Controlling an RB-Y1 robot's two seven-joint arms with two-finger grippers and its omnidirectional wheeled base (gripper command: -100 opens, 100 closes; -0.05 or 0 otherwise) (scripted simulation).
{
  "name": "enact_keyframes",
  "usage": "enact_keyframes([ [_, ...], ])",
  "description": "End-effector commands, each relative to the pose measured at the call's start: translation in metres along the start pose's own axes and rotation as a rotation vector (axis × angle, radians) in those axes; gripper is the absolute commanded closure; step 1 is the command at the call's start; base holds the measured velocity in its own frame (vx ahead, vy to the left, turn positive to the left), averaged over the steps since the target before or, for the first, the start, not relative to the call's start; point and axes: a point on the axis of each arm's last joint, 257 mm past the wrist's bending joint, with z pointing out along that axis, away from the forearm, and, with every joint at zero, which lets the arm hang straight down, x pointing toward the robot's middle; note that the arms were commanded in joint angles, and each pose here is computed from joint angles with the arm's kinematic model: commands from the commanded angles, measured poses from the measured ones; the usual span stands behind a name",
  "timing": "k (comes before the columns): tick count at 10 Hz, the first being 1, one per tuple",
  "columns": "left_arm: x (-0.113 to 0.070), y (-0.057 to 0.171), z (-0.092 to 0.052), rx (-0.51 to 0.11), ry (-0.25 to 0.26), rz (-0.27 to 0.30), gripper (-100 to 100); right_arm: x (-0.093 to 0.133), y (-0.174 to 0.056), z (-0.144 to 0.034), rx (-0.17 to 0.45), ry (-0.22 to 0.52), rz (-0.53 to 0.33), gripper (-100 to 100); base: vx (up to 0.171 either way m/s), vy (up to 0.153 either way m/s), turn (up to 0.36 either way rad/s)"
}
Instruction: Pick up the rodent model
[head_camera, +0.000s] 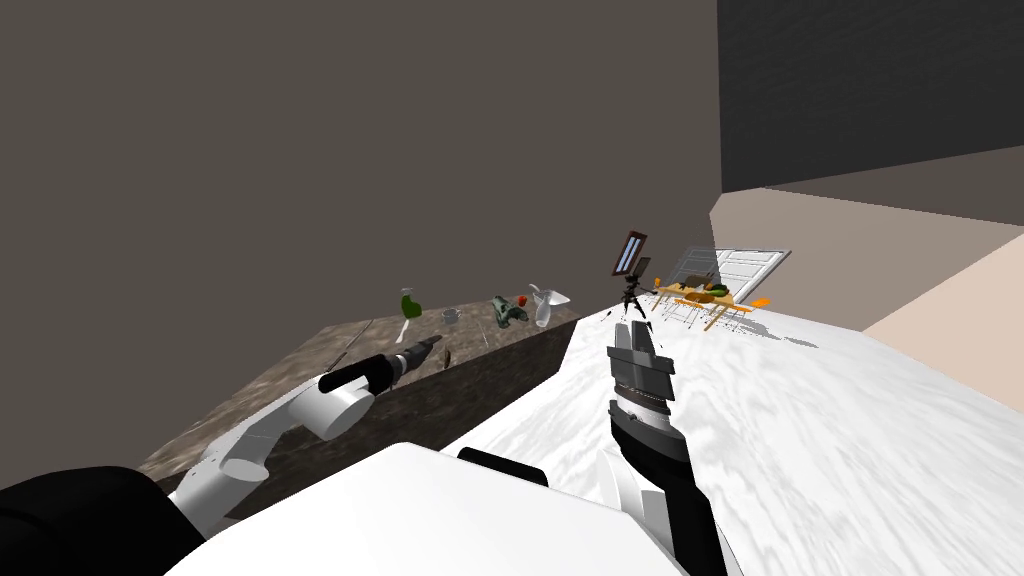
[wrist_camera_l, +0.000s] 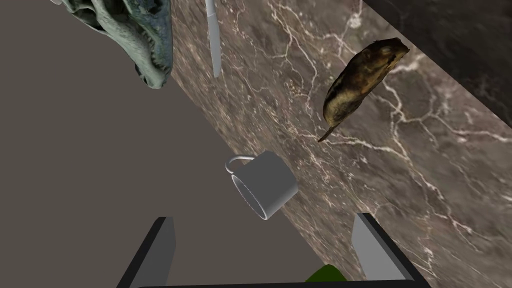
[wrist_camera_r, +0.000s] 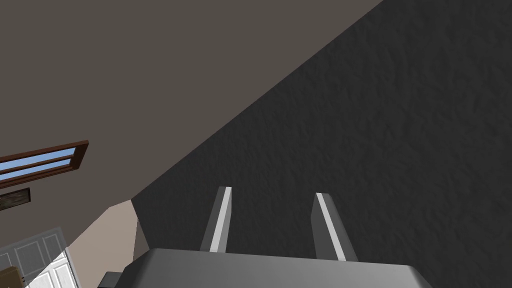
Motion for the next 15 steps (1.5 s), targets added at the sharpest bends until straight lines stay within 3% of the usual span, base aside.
enact_keyframes([
  [1, 0.001, 0.012, 0.0, -0.047, 0.017, 0.006, -100, 0.0, 0.0, 0.0, 0.0, 0.0, 0.0, 0, 0.041, -0.016, -0.08],
  [8, 0.009, 0.06, -0.006, -0.239, 0.098, 0.037, -100, 0.0, 0.0, 0.0, 0.0, 0.0, 0.0, 0, 0.043, -0.009, -0.074],
  [15, 0.014, 0.112, -0.026, -0.461, 0.191, 0.078, -100, 0.0, 0.0, 0.0, 0.0, 0.0, 0.0, 0, 0.049, -0.004, -0.077],
])
